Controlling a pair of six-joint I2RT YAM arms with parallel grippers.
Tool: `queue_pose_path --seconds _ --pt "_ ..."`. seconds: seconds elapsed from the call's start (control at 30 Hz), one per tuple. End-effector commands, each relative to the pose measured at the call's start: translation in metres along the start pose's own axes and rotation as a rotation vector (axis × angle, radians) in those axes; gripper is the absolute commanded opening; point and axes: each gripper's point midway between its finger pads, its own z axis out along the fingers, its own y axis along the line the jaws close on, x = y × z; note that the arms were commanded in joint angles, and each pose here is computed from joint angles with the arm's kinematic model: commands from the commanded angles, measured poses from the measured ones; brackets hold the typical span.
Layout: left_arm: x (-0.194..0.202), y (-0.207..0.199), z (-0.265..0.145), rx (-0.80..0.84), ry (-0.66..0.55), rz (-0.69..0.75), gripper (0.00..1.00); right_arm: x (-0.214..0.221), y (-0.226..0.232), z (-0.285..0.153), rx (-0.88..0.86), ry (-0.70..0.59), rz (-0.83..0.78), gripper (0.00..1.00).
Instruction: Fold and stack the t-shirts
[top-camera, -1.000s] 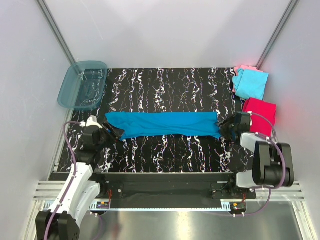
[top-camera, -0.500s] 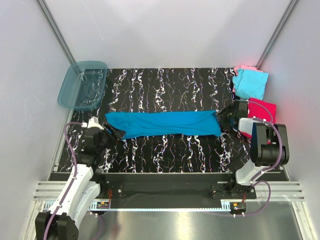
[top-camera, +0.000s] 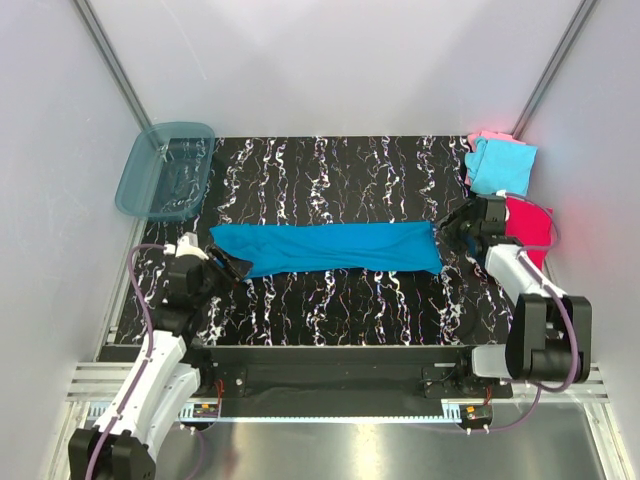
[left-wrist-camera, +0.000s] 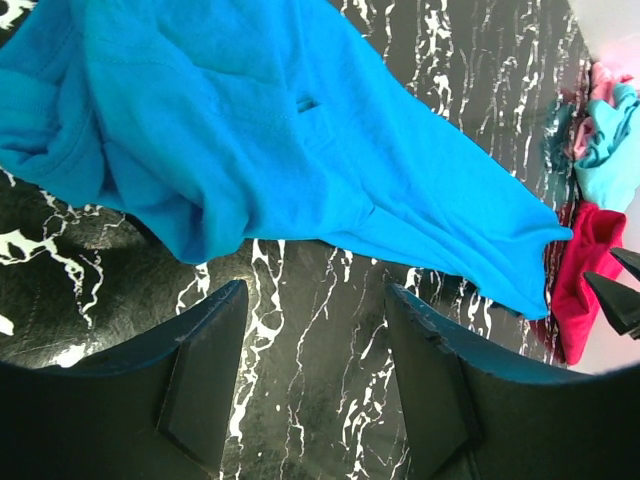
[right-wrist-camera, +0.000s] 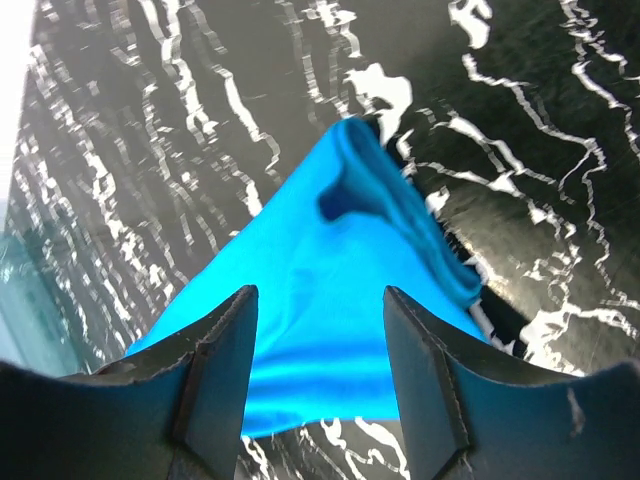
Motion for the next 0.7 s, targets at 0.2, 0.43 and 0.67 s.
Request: queue_pose_path --seconds 0.2,0.43,0.67 --pt "-0.004 -0.017 -0.004 0.082 -0.024 0.014 0.6 0.039 -0.027 -0.026 0.054 0.079 -0.034 0.59" --pt "-0.004 -0.018 -0.005 0.082 -0.03 0.018 0.59 0.047 -0.04 -0.05 0.07 0.047 -0.007 0.59" --pt "-0.007 -0.022 -0.006 0.087 -0.035 0.022 0.59 0.057 -0.053 -0.043 0.116 0.091 0.0 0.59"
